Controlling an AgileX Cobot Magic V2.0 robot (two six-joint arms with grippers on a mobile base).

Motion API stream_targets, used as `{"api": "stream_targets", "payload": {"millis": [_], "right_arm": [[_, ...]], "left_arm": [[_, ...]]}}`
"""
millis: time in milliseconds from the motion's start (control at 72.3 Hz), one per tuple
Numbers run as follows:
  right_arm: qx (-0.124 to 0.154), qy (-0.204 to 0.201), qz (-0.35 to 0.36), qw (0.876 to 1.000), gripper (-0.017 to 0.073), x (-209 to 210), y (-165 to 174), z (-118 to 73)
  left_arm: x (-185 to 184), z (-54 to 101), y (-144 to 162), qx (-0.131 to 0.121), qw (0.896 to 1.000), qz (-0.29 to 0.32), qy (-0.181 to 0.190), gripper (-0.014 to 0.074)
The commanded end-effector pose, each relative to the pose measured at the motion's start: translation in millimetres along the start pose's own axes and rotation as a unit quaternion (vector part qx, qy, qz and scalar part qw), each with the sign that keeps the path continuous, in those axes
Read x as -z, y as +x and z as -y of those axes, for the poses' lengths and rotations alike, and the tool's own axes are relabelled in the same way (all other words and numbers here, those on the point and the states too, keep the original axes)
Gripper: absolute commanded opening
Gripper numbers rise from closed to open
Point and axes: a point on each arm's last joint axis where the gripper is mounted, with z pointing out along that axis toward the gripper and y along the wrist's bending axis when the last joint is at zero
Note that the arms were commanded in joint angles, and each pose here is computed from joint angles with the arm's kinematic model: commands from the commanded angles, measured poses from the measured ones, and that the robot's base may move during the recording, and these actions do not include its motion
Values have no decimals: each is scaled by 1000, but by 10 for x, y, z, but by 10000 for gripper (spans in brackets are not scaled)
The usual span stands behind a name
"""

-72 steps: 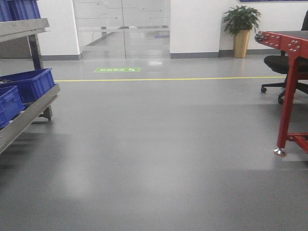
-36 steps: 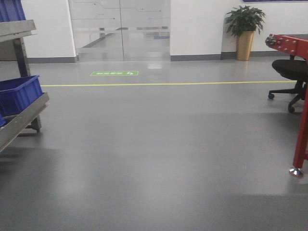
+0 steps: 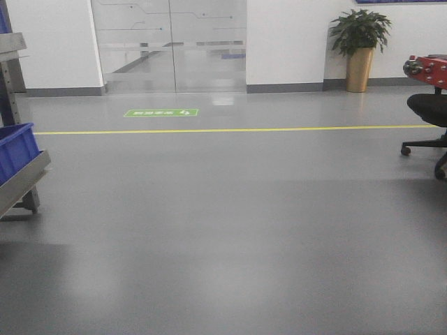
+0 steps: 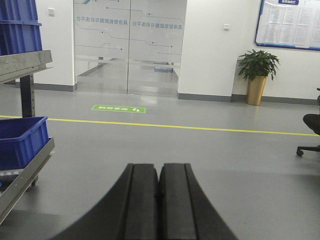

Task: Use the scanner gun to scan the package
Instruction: 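Drive the base forward and turn toward the red-framed felt table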

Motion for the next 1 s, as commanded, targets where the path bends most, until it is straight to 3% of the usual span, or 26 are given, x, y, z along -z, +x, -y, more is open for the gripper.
{"api": "stream_targets", "payload": {"millis": [0, 982], "right_arm": [[1, 0, 13, 1000, -167, -2, -42, 1], [1, 0, 13, 1000, -167, -2, -42, 1]], "left_arm": [[4, 5, -28, 3, 1000, 12, 3, -111], [4, 5, -28, 3, 1000, 12, 3, -111]]}}
